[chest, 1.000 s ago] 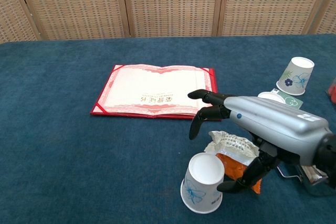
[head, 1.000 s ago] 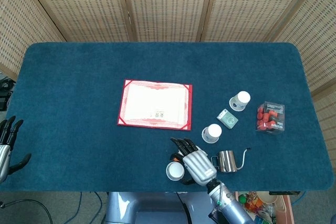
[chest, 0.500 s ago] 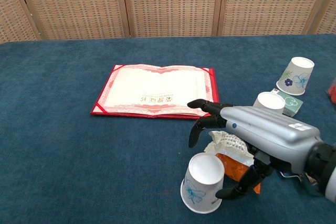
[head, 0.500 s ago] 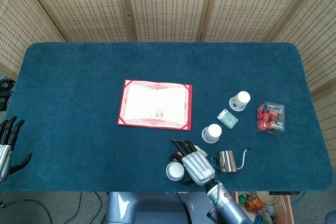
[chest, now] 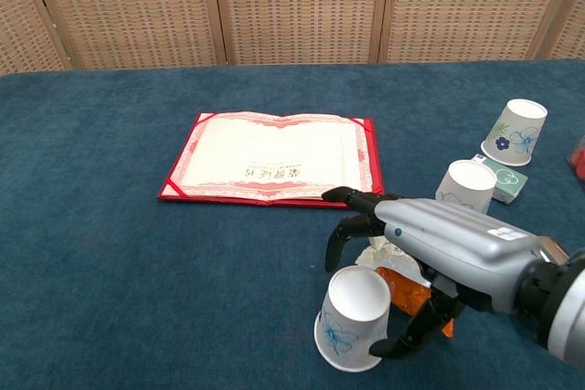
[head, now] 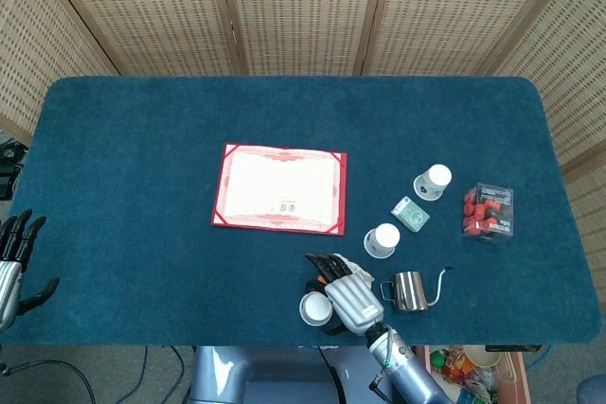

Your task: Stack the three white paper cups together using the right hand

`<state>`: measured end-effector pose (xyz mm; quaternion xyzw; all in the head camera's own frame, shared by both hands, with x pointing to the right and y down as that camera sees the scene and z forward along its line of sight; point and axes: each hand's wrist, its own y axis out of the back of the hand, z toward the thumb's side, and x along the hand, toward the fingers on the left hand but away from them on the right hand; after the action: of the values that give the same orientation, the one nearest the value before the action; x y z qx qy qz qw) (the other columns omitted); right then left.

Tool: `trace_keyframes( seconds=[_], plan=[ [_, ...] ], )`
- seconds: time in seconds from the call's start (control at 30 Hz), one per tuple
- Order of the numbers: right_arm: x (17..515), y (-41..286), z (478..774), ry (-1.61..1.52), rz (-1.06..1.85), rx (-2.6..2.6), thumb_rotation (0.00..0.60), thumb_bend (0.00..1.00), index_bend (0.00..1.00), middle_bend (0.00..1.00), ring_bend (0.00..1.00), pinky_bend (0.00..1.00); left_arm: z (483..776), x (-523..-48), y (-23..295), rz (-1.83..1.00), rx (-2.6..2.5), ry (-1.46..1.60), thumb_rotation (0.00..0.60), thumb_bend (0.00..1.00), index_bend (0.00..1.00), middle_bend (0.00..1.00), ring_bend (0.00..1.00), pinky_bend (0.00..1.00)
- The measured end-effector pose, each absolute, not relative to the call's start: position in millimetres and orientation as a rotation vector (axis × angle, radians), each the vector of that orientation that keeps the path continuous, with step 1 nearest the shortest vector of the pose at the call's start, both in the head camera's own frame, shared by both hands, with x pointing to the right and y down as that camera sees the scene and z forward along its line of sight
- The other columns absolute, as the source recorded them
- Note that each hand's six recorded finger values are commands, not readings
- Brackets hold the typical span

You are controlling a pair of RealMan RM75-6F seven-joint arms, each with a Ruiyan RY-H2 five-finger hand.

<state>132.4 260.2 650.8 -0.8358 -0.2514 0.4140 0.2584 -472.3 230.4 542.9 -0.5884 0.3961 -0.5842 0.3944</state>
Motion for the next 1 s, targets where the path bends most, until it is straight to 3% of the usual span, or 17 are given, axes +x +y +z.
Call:
trace_keyframes(
  seconds=[0.23,0.5,0.77,1.0],
  plan=[
    [131.9,258.3,650.1,-0.701,1.119,-2.263,0.600,0.11,0.50,0.11,0.00,0.00,543.4,-471.6,230.5,-1.481,-1.497,1.002,0.600,0.26,0.00,0.00,0.00,0.00],
    [130.6,250.3,637.8,-0.723,1.091,-2.233,0.600,0.11,0.50,0.11,0.00,0.00,543.4,-471.9,230.6,-1.481,-1.497,1.004,0.600,0.26,0.00,0.00,0.00,0.00],
    [126.4,216.5,599.9,-0.795,1.021,-2.147,0.600,0.11,0.50,0.11,0.00,0.00,543.0,-470.6,231.2,-1.476,-1.499,1.001,0.600,0.26,0.00,0.00,0.00,0.00],
    [139.0,182.5,588.6,-0.851,1.048,-2.033,0.600,0.11,0.50,0.11,0.00,0.00,541.3,-469.7,231.4,-1.468,-1.497,1.006,0.600,0.27,0.00,0.00,0.00,0.00]
  ],
)
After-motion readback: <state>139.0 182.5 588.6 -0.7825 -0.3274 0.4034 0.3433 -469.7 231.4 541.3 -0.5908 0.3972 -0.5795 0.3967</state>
